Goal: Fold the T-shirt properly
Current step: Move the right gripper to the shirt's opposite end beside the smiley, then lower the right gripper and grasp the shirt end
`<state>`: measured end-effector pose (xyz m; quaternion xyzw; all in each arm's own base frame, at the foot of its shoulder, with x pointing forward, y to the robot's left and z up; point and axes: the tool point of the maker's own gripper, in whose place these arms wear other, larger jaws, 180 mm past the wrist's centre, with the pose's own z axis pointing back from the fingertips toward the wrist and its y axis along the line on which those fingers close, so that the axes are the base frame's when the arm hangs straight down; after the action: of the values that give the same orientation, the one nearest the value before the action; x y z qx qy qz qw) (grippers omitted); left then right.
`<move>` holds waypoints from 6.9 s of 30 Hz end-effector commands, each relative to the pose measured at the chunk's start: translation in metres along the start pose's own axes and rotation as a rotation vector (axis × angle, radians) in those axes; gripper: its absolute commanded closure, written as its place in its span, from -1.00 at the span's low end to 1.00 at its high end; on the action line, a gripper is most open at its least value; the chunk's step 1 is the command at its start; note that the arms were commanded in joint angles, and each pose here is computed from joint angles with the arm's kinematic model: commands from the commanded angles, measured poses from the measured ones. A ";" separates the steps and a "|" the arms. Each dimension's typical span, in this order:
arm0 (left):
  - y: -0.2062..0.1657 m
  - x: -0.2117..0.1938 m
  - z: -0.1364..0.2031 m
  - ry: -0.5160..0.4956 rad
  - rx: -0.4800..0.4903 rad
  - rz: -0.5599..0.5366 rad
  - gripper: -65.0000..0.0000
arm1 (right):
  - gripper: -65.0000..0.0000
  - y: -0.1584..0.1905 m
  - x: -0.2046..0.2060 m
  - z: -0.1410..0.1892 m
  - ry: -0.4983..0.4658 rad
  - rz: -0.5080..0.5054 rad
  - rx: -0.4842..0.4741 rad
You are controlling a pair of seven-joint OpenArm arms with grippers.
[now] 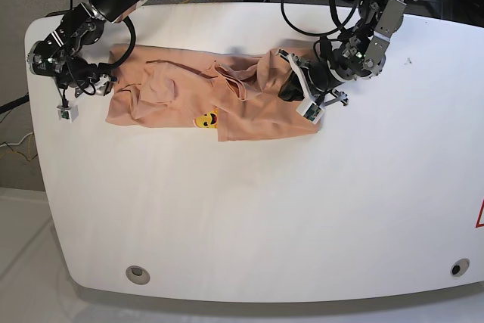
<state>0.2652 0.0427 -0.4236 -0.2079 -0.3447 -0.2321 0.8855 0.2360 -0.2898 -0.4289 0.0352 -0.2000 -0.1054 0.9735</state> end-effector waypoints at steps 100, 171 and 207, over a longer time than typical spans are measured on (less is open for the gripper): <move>0.013 -0.010 -0.008 0.064 0.048 0.005 0.92 | -1.00 0.010 0.078 0.074 -0.731 -0.042 -0.090; 0.016 -0.001 -0.009 0.052 0.054 -0.005 0.92 | -1.00 0.052 0.009 0.019 -0.496 -0.292 0.290; 0.017 -0.001 -0.009 0.051 0.056 -0.004 0.92 | 1.00 0.098 0.018 0.012 -0.468 -0.210 0.386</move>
<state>0.2821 0.0410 -0.4247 -0.2016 -0.3513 -0.2219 0.8870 0.2555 -0.1905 -0.4199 0.2264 -0.3993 -0.1831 0.8694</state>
